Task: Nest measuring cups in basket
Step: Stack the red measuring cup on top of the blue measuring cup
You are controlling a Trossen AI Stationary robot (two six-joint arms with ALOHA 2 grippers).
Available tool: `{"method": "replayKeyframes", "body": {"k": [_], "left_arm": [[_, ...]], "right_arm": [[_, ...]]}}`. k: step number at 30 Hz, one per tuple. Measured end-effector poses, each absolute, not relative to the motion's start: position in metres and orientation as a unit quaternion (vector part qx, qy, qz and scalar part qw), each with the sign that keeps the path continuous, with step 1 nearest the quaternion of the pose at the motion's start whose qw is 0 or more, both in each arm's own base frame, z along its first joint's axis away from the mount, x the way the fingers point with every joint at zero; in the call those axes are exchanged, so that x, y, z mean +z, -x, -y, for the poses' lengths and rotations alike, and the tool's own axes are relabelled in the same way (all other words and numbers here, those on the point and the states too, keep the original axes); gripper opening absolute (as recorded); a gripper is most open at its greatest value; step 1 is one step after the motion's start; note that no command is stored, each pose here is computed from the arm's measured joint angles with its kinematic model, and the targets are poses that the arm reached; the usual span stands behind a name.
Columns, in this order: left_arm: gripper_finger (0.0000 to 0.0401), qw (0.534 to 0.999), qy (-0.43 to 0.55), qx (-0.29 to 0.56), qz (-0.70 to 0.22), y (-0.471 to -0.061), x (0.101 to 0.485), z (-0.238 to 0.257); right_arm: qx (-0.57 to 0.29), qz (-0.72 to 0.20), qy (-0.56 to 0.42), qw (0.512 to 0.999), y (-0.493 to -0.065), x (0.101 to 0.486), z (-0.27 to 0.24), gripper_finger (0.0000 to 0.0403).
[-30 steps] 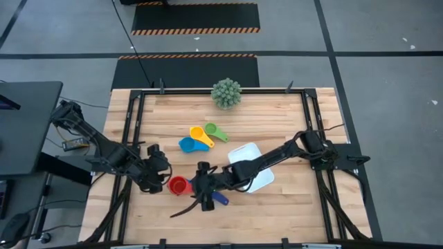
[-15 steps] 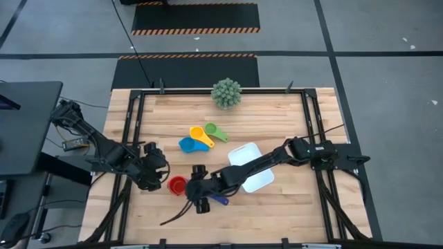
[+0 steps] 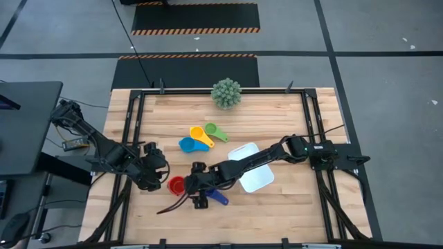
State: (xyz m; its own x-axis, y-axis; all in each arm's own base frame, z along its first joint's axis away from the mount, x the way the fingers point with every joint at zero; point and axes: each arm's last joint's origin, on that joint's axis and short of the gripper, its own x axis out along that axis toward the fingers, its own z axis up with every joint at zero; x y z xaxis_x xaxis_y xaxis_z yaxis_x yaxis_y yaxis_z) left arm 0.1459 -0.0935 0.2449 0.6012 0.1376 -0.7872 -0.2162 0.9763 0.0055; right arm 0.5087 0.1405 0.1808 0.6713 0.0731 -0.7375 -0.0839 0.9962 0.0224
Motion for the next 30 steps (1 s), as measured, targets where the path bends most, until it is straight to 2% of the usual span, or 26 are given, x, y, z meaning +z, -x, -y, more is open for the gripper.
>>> {"method": "replayKeyframes", "body": {"k": [11, 17, 24, 30], "left_arm": [[0.0182, 0.894, 0.045, 0.099, -0.436, -0.146, 0.245, 0.093], [0.0182, 0.894, 0.045, 0.099, -0.436, -0.146, 0.245, 0.093], [0.0182, 0.894, 0.045, 0.099, -0.436, -0.146, 0.245, 0.093], [0.0182, 0.894, 0.045, 0.099, -0.436, -0.146, 0.245, 0.093]], "right_arm": [[0.013, -0.424, 0.01, 0.906, -0.505, 0.155, -0.125, 0.0332], [0.009, -0.425, 0.012, 0.905, -0.506, 0.154, -0.118, 0.0315], [0.026, -0.422, 0.028, 0.906, -0.506, 0.155, -0.118, 0.0271], [0.059, -0.432, 0.022, 0.9, -0.505, 0.154, -0.119, 0.0218]]}}
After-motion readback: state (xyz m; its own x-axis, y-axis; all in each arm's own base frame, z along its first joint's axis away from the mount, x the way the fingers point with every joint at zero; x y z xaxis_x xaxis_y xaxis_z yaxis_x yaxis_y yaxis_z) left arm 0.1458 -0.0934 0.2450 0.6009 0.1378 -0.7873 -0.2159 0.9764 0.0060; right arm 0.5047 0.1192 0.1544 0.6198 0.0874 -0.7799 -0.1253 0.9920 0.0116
